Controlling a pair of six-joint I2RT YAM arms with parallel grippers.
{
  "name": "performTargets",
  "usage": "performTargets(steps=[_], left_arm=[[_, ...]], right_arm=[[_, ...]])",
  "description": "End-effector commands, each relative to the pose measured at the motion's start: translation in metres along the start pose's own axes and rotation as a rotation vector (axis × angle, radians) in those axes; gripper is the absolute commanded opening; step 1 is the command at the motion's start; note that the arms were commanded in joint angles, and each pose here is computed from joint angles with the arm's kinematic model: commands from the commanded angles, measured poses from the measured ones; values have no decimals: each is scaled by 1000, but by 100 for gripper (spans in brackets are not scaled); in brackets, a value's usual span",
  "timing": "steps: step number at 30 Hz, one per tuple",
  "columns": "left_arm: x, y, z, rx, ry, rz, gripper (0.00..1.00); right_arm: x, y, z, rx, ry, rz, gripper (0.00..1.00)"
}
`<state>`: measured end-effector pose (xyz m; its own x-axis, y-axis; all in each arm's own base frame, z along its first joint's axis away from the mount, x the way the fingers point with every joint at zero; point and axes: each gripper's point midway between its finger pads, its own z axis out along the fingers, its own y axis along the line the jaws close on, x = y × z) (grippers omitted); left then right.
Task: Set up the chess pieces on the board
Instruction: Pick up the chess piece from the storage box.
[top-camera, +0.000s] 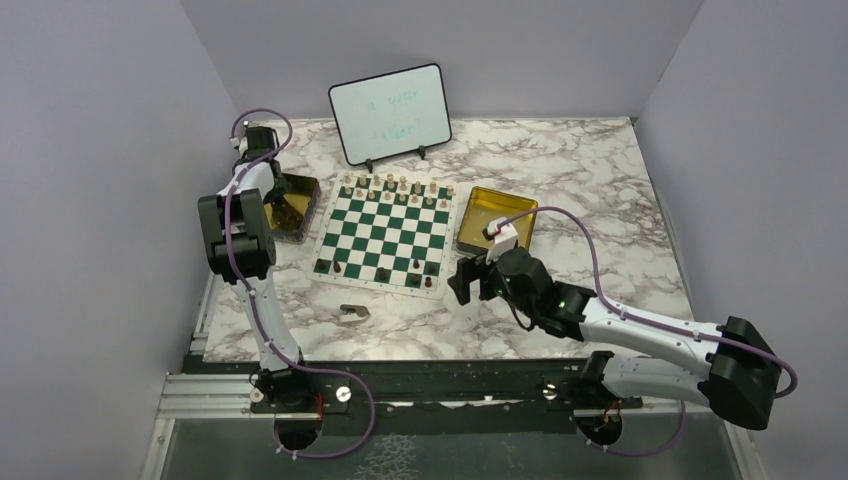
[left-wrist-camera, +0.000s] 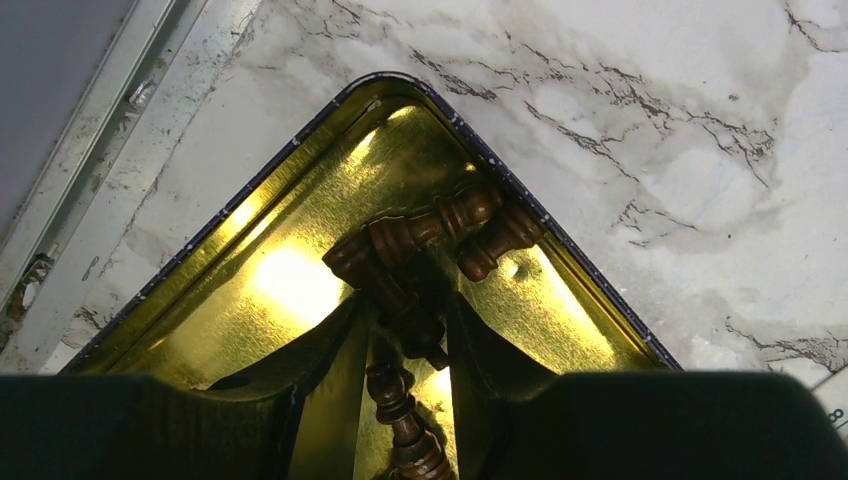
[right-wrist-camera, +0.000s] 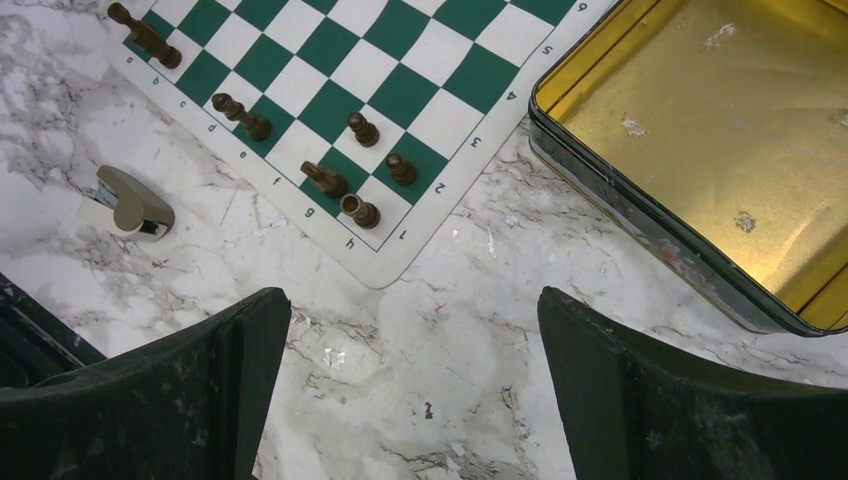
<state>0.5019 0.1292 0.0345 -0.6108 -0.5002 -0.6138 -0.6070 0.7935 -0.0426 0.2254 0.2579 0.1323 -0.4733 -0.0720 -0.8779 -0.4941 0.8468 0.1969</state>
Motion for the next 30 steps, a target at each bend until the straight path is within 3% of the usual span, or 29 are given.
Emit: performTargets(steps=[1,10,30], left_arm=[[1,-2,3,15,11,-21,36],[-8,-7,-14,54,5,-20,22],[-22,-10,-82,149,-36,-57,19]], right_arm=[[-25,11,-1,-27,-61,6,100],[-23,11,-1,-28,-56,7,100],[-36,12,-15,-41,-97,71,100]])
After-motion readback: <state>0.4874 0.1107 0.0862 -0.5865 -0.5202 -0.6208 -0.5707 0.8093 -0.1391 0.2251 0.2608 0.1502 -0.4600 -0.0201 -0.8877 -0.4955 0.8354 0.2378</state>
